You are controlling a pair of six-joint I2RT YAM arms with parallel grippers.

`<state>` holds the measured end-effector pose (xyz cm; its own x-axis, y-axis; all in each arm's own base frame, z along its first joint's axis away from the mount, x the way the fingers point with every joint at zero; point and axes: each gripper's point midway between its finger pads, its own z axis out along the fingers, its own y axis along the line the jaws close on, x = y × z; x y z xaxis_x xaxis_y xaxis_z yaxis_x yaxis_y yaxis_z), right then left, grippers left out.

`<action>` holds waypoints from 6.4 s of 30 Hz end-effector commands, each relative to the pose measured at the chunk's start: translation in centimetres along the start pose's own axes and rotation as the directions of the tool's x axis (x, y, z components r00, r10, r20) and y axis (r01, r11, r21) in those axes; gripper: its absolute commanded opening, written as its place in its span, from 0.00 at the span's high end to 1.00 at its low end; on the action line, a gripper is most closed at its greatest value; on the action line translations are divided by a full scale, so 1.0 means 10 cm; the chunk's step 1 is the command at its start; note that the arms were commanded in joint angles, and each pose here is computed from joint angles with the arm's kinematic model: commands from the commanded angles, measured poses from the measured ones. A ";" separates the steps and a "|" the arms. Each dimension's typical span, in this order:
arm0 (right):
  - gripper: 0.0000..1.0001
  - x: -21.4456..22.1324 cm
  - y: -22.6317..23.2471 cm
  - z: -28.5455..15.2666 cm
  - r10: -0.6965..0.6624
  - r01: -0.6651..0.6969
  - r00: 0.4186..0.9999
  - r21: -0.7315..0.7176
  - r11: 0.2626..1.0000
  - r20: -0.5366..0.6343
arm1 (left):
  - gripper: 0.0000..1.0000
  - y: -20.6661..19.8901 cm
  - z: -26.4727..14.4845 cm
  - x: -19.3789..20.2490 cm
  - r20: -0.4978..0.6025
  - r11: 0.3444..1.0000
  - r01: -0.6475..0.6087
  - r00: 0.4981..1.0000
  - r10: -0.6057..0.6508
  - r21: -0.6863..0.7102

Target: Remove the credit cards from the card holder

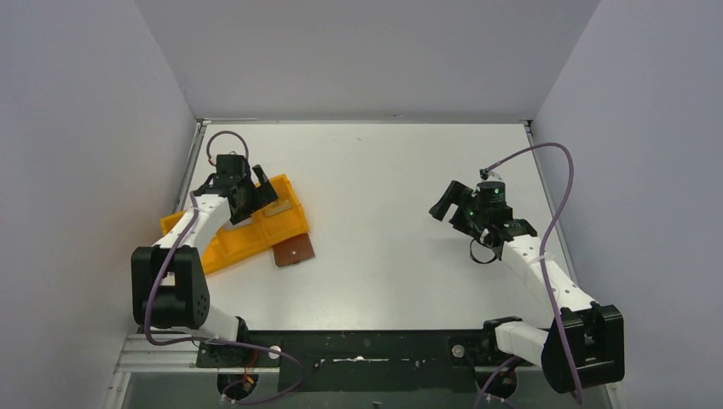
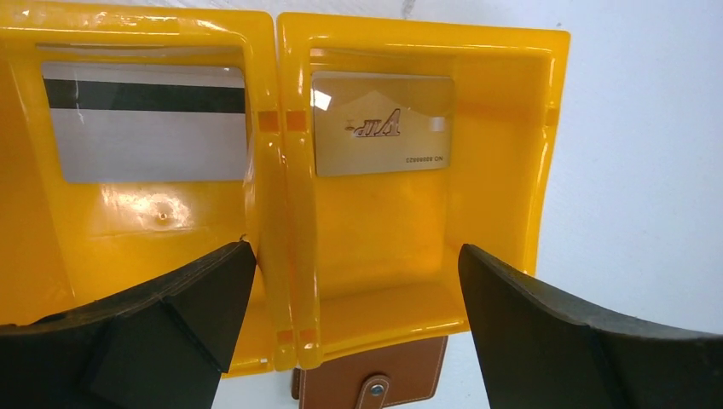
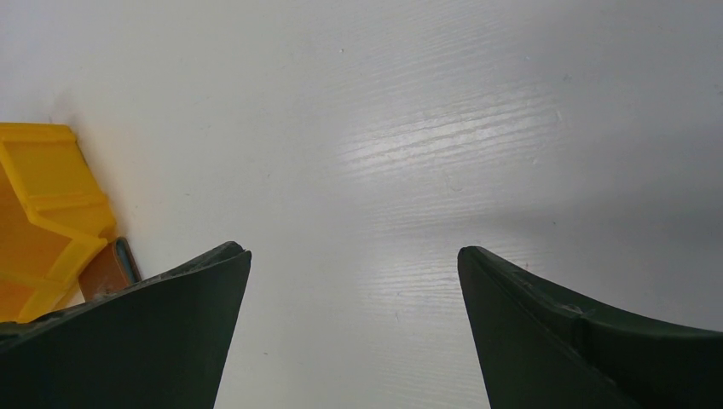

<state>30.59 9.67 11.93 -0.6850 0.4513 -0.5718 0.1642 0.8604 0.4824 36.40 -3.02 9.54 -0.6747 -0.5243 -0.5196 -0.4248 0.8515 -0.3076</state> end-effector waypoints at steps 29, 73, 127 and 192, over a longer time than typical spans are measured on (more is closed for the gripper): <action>0.02 0.11 -0.11 0.08 0.009 -0.007 1.000 0.049 0.999 -0.028 | 0.22 -1.45 0.33 0.57 -0.111 0.885 -0.264 0.938 0.328 0.383; 0.02 -0.28 -0.19 -0.25 -0.030 0.010 0.985 0.118 0.993 0.171 | 0.22 -3.06 -0.63 1.72 0.015 0.612 -0.438 0.821 0.571 0.659; 0.02 0.12 0.28 0.33 -0.256 0.266 0.964 0.201 0.943 -0.074 | 0.37 0.14 -0.18 1.33 -0.037 0.983 0.104 0.994 -0.100 0.151; 0.01 0.31 0.53 0.07 -0.126 0.120 0.990 0.085 0.989 0.069 | 0.62 -0.36 -0.34 2.27 -0.093 0.872 -0.281 0.934 0.344 0.401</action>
<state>27.67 15.69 11.01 -0.6989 0.3151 -0.6421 0.0892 0.9291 0.3588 21.98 -17.06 2.00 -0.8077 -0.2526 -0.5328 0.0006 0.9032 -0.4292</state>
